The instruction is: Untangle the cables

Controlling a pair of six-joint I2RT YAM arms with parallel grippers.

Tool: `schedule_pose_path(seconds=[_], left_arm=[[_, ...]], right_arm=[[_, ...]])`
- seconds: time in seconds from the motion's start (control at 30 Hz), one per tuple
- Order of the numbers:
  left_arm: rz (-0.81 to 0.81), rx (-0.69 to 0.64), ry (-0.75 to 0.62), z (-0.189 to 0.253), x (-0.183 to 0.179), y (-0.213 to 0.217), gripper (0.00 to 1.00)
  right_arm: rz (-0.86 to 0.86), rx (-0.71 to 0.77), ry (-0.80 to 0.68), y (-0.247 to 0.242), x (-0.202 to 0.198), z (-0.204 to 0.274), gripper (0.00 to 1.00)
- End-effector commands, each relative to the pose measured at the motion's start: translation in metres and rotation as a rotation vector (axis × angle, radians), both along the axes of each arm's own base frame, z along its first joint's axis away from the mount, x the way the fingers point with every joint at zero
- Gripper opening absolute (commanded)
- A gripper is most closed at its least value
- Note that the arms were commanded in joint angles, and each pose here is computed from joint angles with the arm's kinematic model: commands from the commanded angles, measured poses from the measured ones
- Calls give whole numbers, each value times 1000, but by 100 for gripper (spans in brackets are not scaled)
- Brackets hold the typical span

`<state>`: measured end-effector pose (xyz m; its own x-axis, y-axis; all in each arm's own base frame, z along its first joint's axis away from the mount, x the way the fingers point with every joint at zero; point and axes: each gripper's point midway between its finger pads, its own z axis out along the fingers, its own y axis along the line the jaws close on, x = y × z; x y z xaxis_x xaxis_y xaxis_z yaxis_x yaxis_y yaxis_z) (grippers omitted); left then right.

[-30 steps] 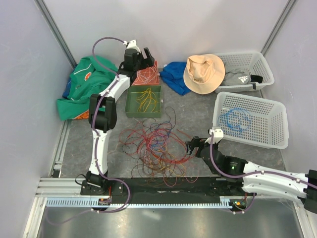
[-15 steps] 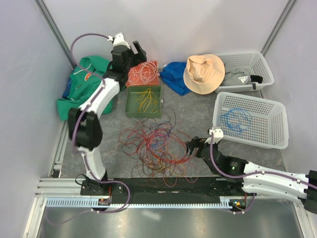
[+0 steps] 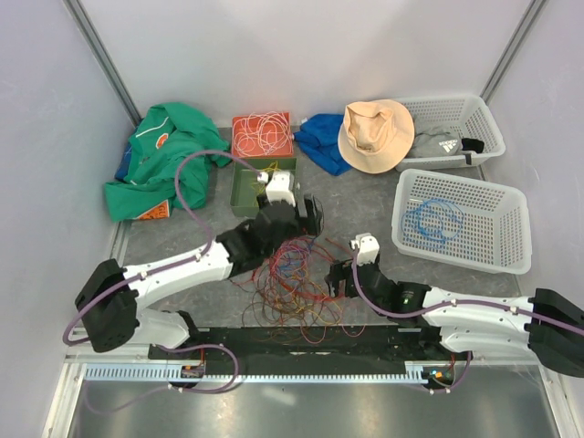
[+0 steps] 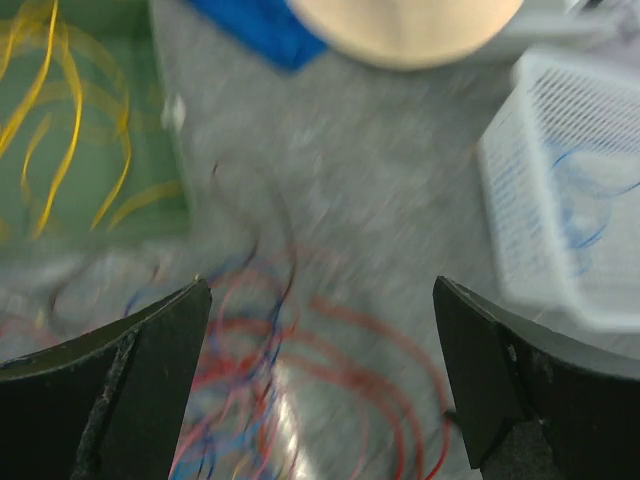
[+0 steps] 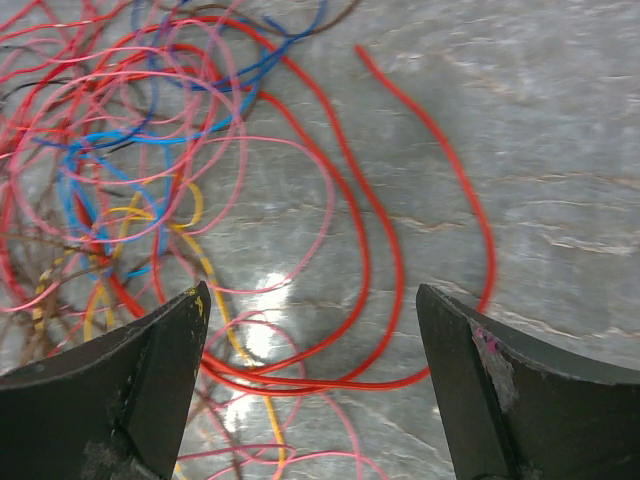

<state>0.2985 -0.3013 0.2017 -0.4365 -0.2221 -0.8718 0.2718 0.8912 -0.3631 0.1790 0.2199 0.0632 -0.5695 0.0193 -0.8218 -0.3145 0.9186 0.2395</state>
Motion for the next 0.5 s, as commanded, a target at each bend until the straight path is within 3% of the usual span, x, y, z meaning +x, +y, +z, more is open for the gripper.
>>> schedule_pose_path(seconds=[0.0, 0.13, 0.2, 0.23, 0.37, 0.47], left_arm=[[179, -42, 30, -9, -39, 30, 100], [172, 20, 143, -47, -82, 26, 100], [209, 35, 267, -78, -98, 36, 100], [281, -41, 340, -88, -104, 40, 100], [353, -125, 469, -116, -123, 55, 100], [253, -193, 458, -117, -126, 41, 100]], right_arm=[[64, 107, -10, 23, -3, 16, 91], [39, 81, -4, 15, -3, 8, 91], [26, 74, -7, 10, -3, 9, 91], [19, 73, -7, 8, -3, 9, 91], [-19, 87, -28, -2, -1, 16, 93], [-53, 59, -32, -16, -1, 15, 93]])
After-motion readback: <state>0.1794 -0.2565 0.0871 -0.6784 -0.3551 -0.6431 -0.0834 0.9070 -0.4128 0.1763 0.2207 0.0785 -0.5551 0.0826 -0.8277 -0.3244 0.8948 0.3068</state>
